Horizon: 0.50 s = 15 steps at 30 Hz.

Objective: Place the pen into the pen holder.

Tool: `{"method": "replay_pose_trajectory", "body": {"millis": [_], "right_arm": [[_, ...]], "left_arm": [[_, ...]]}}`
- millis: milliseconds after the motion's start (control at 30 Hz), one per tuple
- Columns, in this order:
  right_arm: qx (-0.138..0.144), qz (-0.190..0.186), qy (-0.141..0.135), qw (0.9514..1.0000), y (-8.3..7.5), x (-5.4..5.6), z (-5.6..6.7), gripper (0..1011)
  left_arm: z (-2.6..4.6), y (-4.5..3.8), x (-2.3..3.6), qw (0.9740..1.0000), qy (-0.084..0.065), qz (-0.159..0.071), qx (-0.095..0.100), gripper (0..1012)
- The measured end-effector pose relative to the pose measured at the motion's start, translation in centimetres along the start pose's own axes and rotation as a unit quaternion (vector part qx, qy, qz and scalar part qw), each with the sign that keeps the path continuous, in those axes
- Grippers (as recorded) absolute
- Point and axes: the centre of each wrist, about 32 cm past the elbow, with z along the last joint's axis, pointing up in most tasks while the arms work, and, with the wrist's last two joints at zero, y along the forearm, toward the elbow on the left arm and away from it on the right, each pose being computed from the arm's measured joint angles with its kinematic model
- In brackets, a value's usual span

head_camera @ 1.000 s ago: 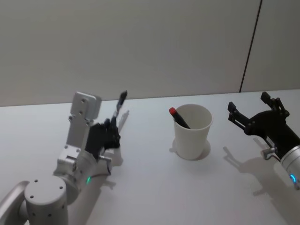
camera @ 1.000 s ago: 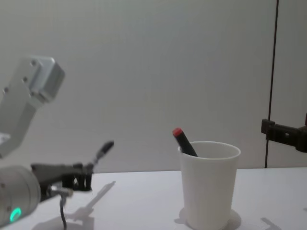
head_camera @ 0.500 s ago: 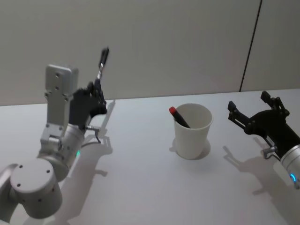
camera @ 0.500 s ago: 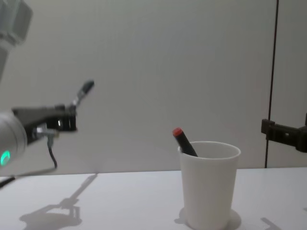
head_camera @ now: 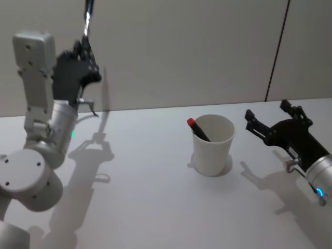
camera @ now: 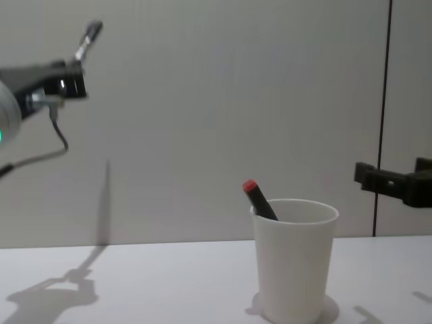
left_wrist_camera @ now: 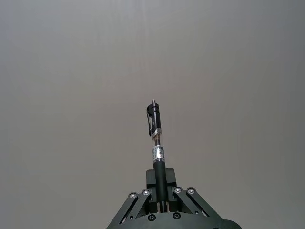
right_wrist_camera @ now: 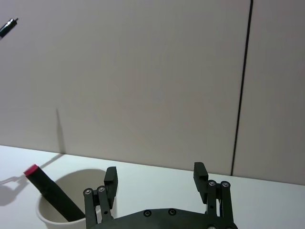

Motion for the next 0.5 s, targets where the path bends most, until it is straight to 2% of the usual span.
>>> {"method": "replay_pose_trajectory", "body": {"millis": [33,133,200,367,500], "right_arm": [[-0.001,0.004,0.005,1.0,0.1,0.0,0.1,1001],[-0.001,0.014,0.018,0.9997,0.3,-0.1,0.3,1001],[-0.002,0.029,0.038,0.9988,0.7,-0.1,0.6,1001],[-0.003,0.055,0.071,0.996,1.2,-0.2,1.1,1001],[-0.003,0.079,0.1,0.9918,1.6,-0.3,1.6,1002]], "left_arm": [[0.23,-0.23,0.1,1.0,0.001,0.003,-0.009,114],[0.53,-0.52,0.22,0.9998,0.002,0.006,-0.02,114],[0.89,-0.89,0.38,0.9994,0.003,0.011,-0.033,114],[1.09,-1.05,0.54,0.9991,0.0,0.01,-0.041,114],[1.03,-0.92,0.66,0.9993,-0.008,0.001,-0.036,114]]}}
